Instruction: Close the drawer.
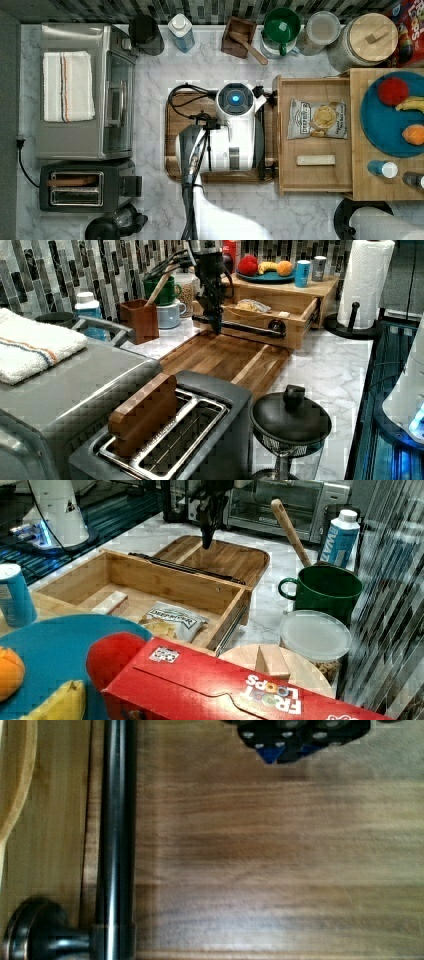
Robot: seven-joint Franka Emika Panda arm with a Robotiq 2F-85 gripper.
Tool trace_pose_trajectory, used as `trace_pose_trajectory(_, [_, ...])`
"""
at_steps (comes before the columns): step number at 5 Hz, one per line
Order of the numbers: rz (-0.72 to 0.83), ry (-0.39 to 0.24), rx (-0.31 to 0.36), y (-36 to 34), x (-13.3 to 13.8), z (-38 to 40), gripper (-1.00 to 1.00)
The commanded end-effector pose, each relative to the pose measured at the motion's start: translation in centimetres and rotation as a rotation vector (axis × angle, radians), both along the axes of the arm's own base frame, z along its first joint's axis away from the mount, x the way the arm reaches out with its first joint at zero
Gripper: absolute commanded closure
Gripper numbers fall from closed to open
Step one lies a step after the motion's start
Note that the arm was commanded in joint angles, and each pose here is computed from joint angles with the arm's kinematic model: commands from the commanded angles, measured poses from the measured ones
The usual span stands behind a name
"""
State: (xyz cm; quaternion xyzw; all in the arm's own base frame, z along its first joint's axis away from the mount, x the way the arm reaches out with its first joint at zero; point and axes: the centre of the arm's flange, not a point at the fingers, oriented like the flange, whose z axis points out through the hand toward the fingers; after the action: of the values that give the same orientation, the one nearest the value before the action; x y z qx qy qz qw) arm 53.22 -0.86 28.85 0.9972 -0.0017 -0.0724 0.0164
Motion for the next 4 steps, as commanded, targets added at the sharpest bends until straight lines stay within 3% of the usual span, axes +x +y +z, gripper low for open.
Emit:
trace_pose_trajectory(1, [0.117, -0.061, 0.018, -5.9, 3.2, -0.7, 1.0])
trace_pose_trajectory(2, [0.136, -0.094, 0.007, -8.1, 3.3, -0.8, 1.0])
trace_pose_trajectory(4, [0.112, -0.102, -0.015, -12.2, 3.2, 1.0, 1.0])
